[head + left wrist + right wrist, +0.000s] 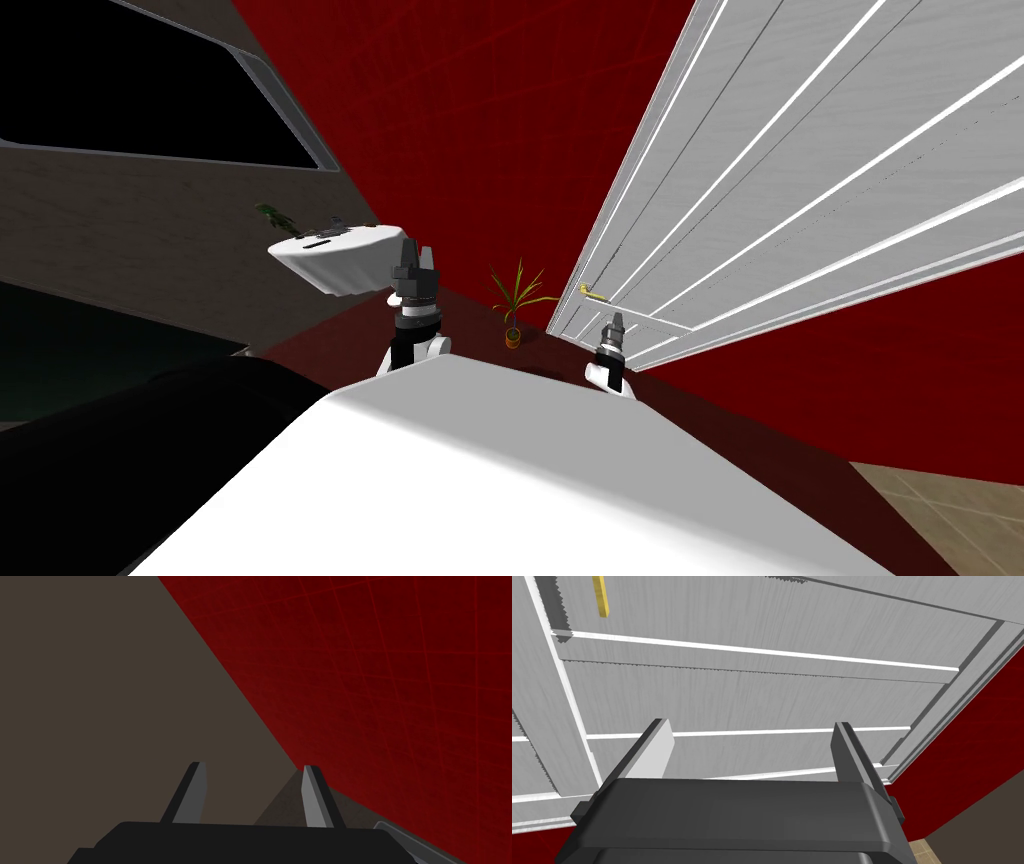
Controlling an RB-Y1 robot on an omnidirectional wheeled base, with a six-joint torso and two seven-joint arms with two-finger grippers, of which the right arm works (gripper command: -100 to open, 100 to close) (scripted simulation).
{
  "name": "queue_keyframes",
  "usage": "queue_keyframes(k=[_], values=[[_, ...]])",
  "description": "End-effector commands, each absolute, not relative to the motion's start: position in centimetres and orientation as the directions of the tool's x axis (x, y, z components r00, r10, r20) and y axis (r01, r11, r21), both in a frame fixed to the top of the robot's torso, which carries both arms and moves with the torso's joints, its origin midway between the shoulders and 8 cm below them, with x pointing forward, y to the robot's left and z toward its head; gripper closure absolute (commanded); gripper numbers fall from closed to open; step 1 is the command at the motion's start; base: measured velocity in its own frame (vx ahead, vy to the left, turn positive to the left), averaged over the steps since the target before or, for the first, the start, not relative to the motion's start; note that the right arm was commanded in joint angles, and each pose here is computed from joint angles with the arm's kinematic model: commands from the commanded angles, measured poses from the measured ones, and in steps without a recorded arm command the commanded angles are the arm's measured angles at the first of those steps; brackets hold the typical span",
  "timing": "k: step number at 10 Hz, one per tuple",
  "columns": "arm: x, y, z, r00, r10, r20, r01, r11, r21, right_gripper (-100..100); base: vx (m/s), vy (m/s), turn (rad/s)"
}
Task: Pull the door open
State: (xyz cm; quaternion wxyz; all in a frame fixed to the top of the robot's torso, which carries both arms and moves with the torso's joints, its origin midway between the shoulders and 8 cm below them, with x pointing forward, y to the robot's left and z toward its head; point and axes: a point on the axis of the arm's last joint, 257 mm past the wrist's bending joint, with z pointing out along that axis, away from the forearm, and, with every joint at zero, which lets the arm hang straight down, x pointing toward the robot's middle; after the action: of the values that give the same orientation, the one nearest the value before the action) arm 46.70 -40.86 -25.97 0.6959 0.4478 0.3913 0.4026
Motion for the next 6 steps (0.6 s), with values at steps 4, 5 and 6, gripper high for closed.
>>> queue_keyframes(k=[4, 5, 6], values=[[47.0, -41.2, -28.5, 0.377, 0.913, -0.158, -0.171, 0.236, 0.957, -100, 0.039, -0.035, 0.053], [47.2, -41.2, -29.0, 0.381, 0.913, -0.147, -0.166, 0.224, 0.960, -100, 0.066, -0.058, 0.111], [47.1, -41.1, -29.5, 0.380, 0.913, -0.148, -0.155, 0.220, 0.963, -100, 0.046, -0.050, 0.045]])
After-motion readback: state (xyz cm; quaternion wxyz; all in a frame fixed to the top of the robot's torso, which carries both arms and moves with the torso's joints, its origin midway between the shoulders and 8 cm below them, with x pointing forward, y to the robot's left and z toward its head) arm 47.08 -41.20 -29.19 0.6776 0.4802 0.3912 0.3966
